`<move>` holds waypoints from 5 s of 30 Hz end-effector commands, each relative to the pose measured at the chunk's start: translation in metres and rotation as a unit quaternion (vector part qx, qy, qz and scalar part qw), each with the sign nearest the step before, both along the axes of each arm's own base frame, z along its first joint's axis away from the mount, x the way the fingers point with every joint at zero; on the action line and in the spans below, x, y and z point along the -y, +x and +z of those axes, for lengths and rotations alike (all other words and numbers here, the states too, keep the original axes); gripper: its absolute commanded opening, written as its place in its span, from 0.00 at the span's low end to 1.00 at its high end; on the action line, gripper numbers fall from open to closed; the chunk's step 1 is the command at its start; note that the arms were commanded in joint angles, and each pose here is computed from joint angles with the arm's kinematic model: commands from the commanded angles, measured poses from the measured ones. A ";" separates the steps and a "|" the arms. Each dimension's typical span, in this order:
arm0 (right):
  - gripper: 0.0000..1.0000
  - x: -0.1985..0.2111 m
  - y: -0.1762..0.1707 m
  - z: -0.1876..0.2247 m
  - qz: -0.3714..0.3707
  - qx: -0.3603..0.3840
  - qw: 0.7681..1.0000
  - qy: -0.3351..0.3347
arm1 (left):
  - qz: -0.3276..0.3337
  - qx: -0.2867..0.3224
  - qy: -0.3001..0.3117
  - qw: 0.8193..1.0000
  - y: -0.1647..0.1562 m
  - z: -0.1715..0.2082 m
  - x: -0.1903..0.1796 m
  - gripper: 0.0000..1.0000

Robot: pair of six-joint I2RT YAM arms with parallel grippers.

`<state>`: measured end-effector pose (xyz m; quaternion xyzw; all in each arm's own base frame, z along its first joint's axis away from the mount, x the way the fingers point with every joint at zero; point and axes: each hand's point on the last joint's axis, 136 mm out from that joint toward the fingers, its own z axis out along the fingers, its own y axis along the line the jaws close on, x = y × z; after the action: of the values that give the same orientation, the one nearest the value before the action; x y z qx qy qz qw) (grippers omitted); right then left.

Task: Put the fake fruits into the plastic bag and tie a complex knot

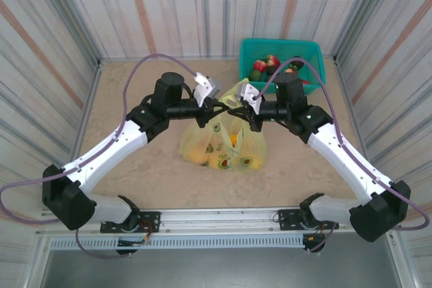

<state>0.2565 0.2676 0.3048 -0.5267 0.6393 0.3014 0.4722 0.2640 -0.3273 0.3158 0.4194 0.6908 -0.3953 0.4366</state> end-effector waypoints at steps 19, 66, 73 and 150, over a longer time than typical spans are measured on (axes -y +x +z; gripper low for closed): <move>0.00 0.000 -0.013 -0.002 0.015 -0.028 0.999 0.016 | -0.041 0.062 -0.052 0.996 -0.028 0.030 0.009 0.21; 0.59 -0.007 0.015 0.020 -0.036 0.154 0.986 0.059 | -0.158 -0.054 -0.098 0.981 -0.040 0.060 -0.002 0.00; 0.57 -0.015 0.017 0.029 -0.013 0.144 0.986 0.081 | -0.169 -0.042 -0.099 0.980 -0.041 0.066 0.000 0.00; 0.00 0.012 0.009 -0.007 -0.095 0.024 0.995 -0.019 | -0.095 0.015 -0.143 0.985 0.011 0.025 0.041 0.27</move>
<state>0.2718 0.2561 0.2799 -0.4674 0.7011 0.2306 0.4866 0.2773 -0.3648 0.3288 0.4114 0.5959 -0.5157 0.4579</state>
